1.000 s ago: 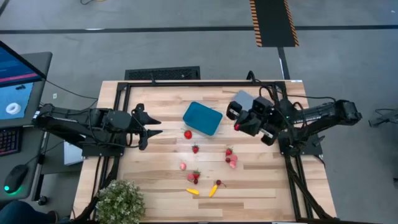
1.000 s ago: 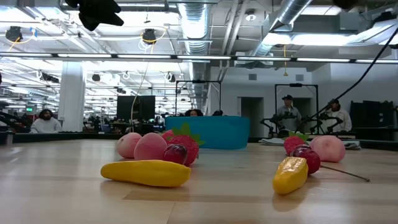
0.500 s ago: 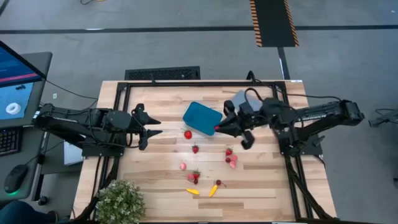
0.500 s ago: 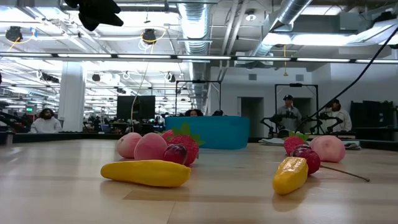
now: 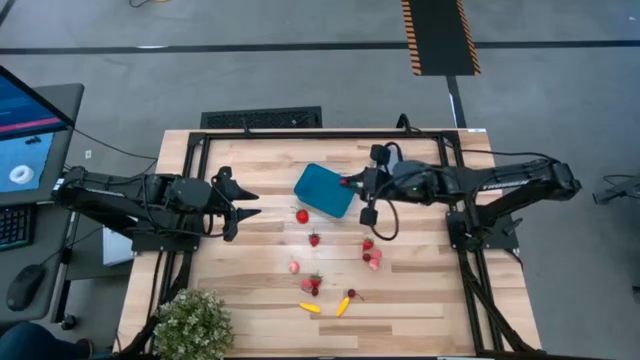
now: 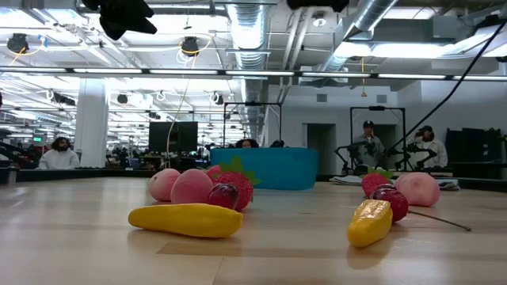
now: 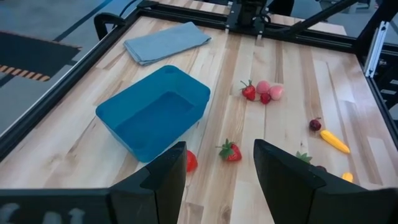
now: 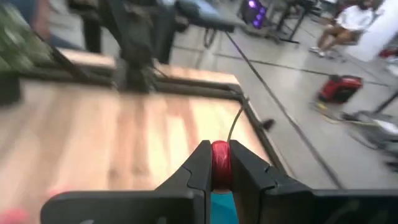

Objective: Pick and placing Produce into tupperware
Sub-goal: Put the red cherry into the blue bin

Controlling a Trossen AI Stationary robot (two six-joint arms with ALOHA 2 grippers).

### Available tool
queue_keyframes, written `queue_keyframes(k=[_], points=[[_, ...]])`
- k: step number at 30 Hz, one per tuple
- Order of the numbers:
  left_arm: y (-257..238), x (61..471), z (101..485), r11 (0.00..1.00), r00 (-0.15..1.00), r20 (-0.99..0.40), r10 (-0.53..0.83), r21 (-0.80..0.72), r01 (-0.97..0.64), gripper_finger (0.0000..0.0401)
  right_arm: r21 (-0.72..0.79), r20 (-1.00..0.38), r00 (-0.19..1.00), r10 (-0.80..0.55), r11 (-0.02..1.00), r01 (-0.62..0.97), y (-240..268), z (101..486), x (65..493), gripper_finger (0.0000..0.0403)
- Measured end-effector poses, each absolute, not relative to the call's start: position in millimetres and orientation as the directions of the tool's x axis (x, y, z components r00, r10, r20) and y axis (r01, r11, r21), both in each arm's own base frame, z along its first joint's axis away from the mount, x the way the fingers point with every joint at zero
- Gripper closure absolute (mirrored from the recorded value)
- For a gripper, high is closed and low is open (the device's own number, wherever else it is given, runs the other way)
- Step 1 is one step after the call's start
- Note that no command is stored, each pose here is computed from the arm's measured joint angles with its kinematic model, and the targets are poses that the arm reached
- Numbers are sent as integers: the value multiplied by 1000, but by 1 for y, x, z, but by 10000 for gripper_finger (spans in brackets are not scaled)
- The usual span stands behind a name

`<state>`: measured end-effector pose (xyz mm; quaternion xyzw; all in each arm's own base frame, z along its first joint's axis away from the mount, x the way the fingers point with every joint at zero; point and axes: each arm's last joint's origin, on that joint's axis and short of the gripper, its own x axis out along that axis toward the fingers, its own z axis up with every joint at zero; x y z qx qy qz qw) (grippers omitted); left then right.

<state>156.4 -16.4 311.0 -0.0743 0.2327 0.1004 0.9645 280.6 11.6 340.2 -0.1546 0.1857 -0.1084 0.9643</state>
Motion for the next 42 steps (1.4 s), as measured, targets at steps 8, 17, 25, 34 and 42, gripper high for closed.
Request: queue_keyframes(k=[8, 17, 25, 34, 42], points=[[-16, 157, 309, 968, 859, -485, 164, -89, -235, 223, -468, -476, 785, -395, 870, 154, -10, 304, 301, 339], [-17, 158, 308, 965, 855, -492, 164, -100, -242, 223, -337, -588, 757, -285, 937, 91, -35, 266, 326, 339], [-17, 158, 307, 965, 854, -494, 163, -99, -242, 223, -202, -689, 695, -206, 975, 88, -64, 233, 336, 339], [-17, 158, 307, 965, 854, -493, 164, -99, -242, 223, -50, -746, 661, -86, 996, 73, -79, 205, 344, 339], [-17, 158, 308, 965, 855, -493, 163, -100, -242, 223, 51, -780, 626, -9, 996, 78, -94, 186, 351, 339]])
